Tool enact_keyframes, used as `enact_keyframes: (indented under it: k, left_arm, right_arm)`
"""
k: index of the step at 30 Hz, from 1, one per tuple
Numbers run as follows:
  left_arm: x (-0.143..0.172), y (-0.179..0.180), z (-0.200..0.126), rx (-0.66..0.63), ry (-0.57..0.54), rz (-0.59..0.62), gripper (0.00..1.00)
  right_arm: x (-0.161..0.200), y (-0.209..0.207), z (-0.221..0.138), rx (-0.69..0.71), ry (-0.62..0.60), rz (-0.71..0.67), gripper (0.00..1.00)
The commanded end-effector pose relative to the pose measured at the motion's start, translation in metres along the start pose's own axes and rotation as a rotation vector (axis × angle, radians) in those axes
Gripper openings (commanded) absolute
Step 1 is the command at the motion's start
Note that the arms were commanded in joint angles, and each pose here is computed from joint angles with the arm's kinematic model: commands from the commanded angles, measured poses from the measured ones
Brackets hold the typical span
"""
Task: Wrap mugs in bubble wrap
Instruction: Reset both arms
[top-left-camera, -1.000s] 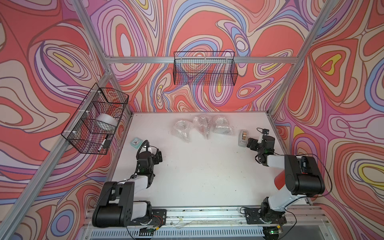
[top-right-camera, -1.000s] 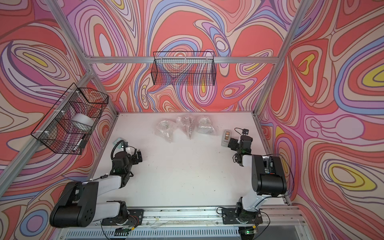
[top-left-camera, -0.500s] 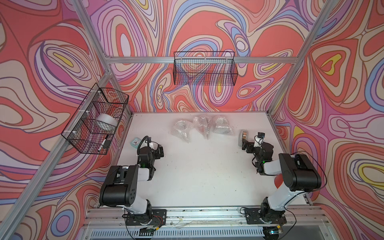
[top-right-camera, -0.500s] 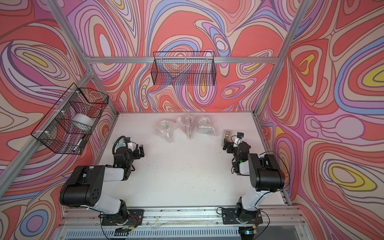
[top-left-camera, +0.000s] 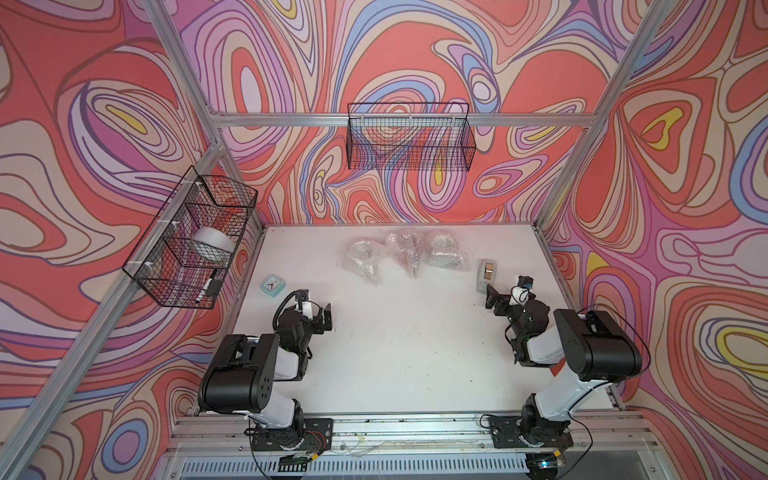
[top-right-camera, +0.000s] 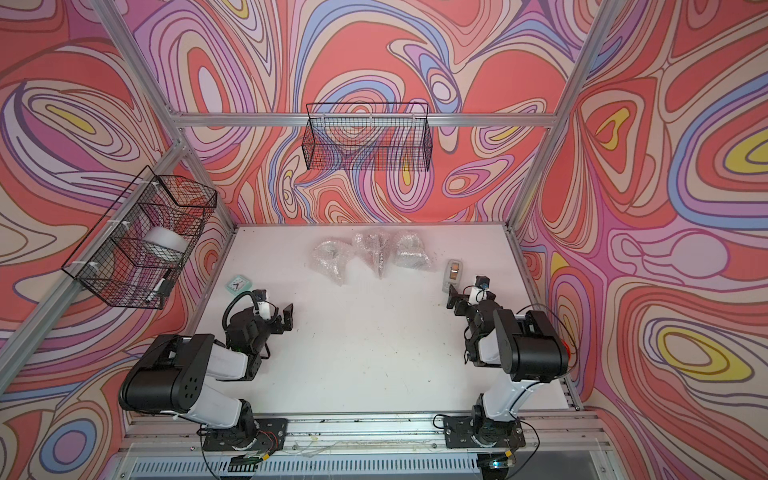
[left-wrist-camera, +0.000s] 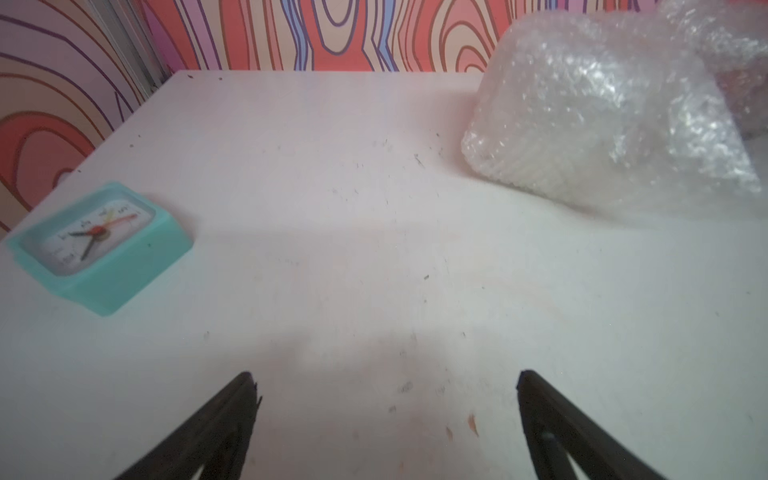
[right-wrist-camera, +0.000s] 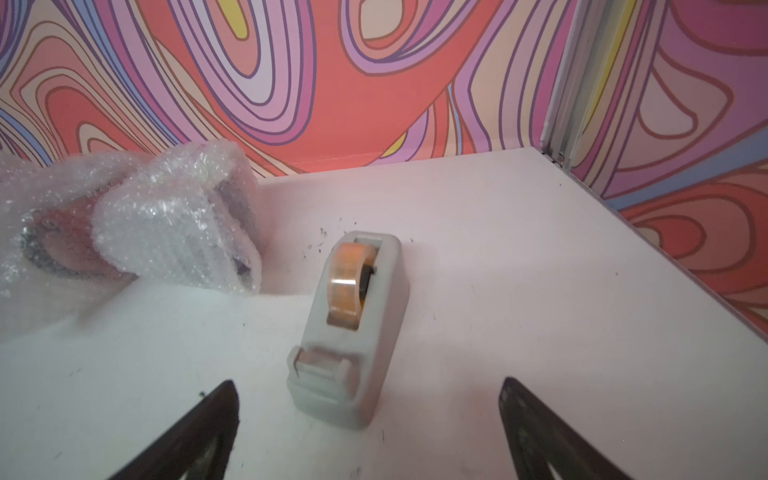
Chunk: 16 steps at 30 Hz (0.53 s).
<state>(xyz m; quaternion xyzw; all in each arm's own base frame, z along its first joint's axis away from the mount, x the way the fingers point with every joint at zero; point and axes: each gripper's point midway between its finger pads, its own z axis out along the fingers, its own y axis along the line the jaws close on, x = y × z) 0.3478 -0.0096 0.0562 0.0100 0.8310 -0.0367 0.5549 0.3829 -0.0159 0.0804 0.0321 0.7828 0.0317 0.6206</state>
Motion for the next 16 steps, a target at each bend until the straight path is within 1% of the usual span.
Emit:
enact_keyframes:
  k: [1, 2, 3, 4, 5, 7, 8, 9, 12, 13, 14, 16]
  left_arm:
    - [-0.047, 0.012, 0.027, -0.052, -0.04, -0.004, 1.0]
    - [-0.044, 0.015, 0.032, -0.068, 0.017, -0.005, 1.0]
    - [-0.047, 0.014, 0.026, -0.065, -0.02, -0.006, 1.0]
    - [-0.048, 0.016, 0.022, -0.074, -0.067, -0.01, 1.0]
    - [-0.049, 0.016, 0.016, -0.077, -0.106, -0.008, 1.0]
    - [-0.049, 0.016, 0.007, -0.085, -0.136, -0.01, 1.0]
    - [-0.05, 0.017, 0.009, -0.09, -0.139, -0.014, 1.0]
    - [-0.051, 0.017, 0.013, -0.085, -0.125, -0.011, 1.0]
    - [-0.047, 0.015, 0.032, -0.069, 0.002, -0.003, 1.0]
    - [-0.045, 0.014, 0.029, -0.065, -0.003, -0.006, 1.0]
    - [-0.048, 0.016, 0.027, -0.074, -0.033, -0.011, 1.0]
    - [-0.045, 0.014, 0.033, -0.064, 0.006, -0.005, 1.0]
  right_arm:
    - [-0.024, -0.012, 0.029, 0.077, 0.011, 0.022, 0.98]
    - [-0.022, -0.001, 0.039, 0.062, 0.058, -0.025, 0.98]
    - [-0.023, 0.01, 0.042, 0.046, 0.055, -0.07, 0.98]
    - [-0.021, 0.011, 0.042, 0.039, 0.061, -0.069, 0.98]
    - [-0.022, 0.007, 0.041, 0.061, 0.059, -0.062, 0.98]
    - [-0.022, 0.004, 0.041, 0.081, 0.057, -0.056, 0.98]
    - [-0.022, 0.004, 0.041, 0.079, 0.057, -0.057, 0.98]
    - [-0.022, 0.004, 0.041, 0.081, 0.053, -0.058, 0.98]
    - [-0.022, 0.004, 0.041, 0.08, 0.055, -0.056, 0.98]
    - [-0.022, 0.004, 0.041, 0.082, 0.055, -0.058, 0.99]
    - [-0.022, 0.004, 0.041, 0.081, 0.054, -0.058, 0.98]
    - [-0.022, 0.004, 0.041, 0.082, 0.054, -0.059, 0.98]
